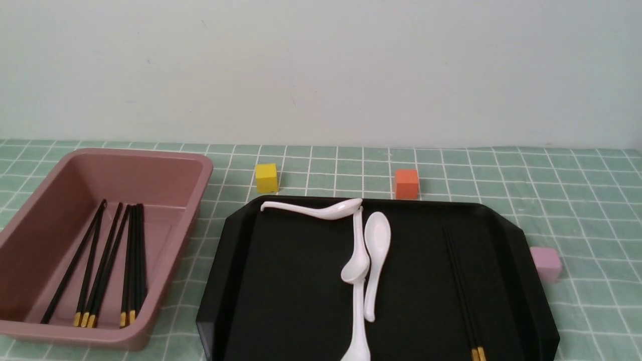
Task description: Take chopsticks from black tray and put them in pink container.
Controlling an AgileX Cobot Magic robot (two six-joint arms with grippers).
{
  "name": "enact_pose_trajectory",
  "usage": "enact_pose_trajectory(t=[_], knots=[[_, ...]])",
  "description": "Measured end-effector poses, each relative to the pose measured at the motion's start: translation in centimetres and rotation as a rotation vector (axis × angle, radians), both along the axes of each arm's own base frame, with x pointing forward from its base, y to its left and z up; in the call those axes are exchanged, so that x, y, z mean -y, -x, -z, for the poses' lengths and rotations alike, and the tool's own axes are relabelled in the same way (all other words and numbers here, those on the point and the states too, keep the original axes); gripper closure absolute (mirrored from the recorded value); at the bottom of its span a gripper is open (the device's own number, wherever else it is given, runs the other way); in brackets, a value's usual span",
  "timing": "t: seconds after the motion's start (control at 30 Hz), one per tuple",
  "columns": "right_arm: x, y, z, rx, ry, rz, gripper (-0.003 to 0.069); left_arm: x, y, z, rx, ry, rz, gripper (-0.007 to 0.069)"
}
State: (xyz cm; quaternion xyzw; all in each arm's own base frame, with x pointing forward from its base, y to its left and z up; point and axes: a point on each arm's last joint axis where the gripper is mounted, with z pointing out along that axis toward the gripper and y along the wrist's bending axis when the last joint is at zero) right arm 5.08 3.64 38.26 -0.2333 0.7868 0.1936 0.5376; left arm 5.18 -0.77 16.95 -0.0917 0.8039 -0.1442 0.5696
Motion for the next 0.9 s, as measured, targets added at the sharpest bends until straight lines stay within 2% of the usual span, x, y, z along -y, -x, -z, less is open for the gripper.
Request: enact_pose_trajectory(t=[0.13,0.4,0.63,0.9], knots=[[0.2,0.0,5.3,0.171,-0.131,0.017,0.0659,0.0,0.0,0.0,0.0,0.0,0.0,0.0386],[-1.0,-1.0,10.2,0.289,-0.21,-0.024,0.0657,0.0,0.0,0.0,0.0,0.0,0.0,0.0386],[-1.3,-1.2,13.1,0.245,-0.17,-0.029,0.0653,0.0,0.0,0.0,0.0,0.0,0.0,0.0386],[-1.2,-1.3,14.3,0.201,-0.137,-0.026,0.0646,0.0,0.0,0.0,0.0,0.0,0.0,0.0386]])
